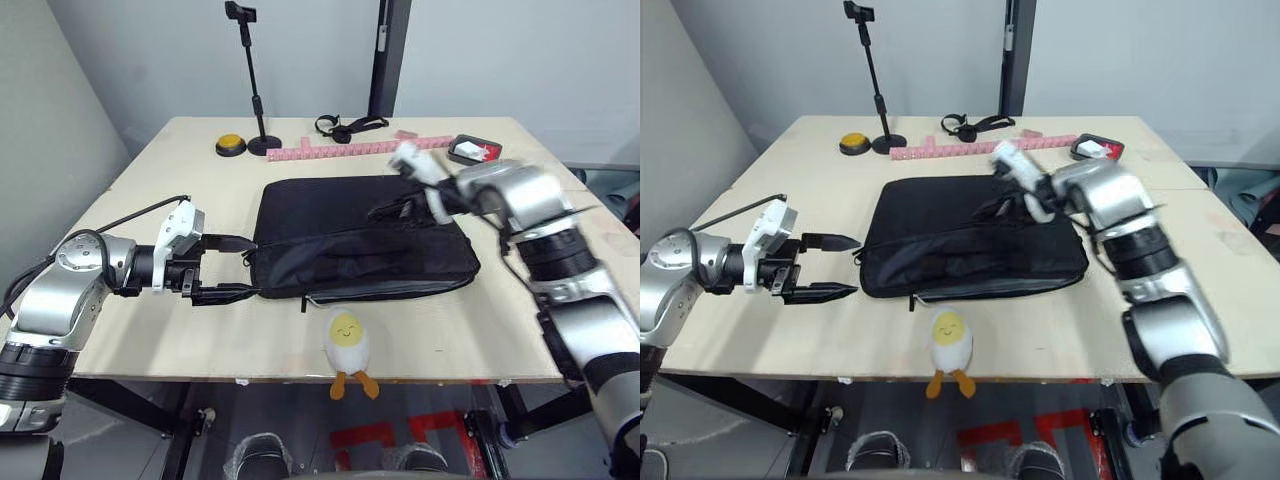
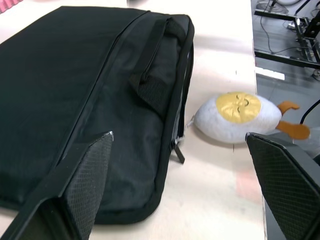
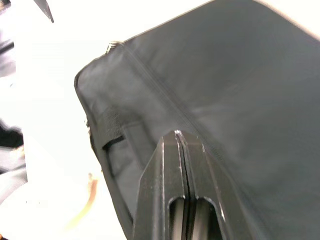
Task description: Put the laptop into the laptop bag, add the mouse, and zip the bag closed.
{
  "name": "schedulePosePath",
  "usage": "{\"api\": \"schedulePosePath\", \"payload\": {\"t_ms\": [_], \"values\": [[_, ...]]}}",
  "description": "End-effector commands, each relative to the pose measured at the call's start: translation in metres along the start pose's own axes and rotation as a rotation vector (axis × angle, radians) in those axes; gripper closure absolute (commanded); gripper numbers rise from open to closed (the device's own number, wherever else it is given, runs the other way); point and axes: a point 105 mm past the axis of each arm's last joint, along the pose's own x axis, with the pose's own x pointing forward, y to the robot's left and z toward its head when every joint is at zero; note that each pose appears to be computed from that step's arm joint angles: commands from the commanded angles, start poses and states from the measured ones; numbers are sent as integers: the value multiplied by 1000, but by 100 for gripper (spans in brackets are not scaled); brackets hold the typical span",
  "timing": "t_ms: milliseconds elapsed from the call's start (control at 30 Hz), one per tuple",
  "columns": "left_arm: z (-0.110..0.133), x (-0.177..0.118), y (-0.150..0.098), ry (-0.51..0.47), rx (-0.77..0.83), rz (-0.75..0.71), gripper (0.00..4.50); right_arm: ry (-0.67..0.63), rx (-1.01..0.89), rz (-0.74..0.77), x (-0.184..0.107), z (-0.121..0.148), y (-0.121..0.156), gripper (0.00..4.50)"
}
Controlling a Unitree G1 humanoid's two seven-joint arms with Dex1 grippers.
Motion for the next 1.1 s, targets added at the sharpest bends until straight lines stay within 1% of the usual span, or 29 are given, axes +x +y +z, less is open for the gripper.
{"api": "schedulePosePath", "payload": {"t_ms": [33, 100, 167, 233, 267, 300, 333, 367, 467, 567, 667, 700, 767, 900, 967, 1033, 1067, 1100], "values": [[15, -11, 3, -42, 31, 33, 6, -80, -136, 0, -34, 1, 12, 450], [22, -23, 3, -48, 17, 60, 6, -71, -183, -58, -66, -20, 14, 450], [22, -32, 0, -25, 2, 76, 6, -56, -183, -103, -82, -32, 14, 450], [19, -42, -2, 18, -34, 98, 6, -59, -138, -162, -98, -43, 9, 450], [18, -47, -3, 36, -44, 113, 0, -65, -123, -184, -105, -47, 8, 410], [18, -51, -3, 47, -54, 128, 0, -76, -105, -200, -112, -49, 7, 399], [19, -55, -4, 53, -57, 137, 0, -87, -85, -211, -119, -52, 7, 375], [22, -59, -5, 55, -53, 147, 0, -93, -66, -219, -125, -56, 7, 337], [36, -58, -2, 16, -15, 158, 0, -94, -30, -249, -136, -65, 7, 235], [47, -47, 1, -27, 15, 126, 0, -99, -27, -265, -140, -67, 8, 132], [47, -8, 1, -62, 60, -28, 0, -111, -22, -260, -139, -67, 15, 22], [46, 1, 0, -63, 69, -72, 0, -113, -21, -255, -138, -67, 17, 2], [43, 14, 9, -78, 59, -95, 0, -109, -25, -253, -138, -67, 22, 2], [37, 45, 22, -99, 61, -188, 0, -113, -27, -254, -141, -63, 33, 2], [34, 65, 27, -115, 48, -254, 0, -107, -37, -254, -140, -60, 42, 2], [28, 82, 30, -107, 47, -306, 53, -108, -50, -242, -139, -56, 51, 0], [24, 89, 34, -97, 65, -307, 84, -112, -55, -233, -138, -54, 55, 0], [20, 96, 35, -89, 64, -326, 120, -116, -59, -231, -138, -51, 59, 26]]}}
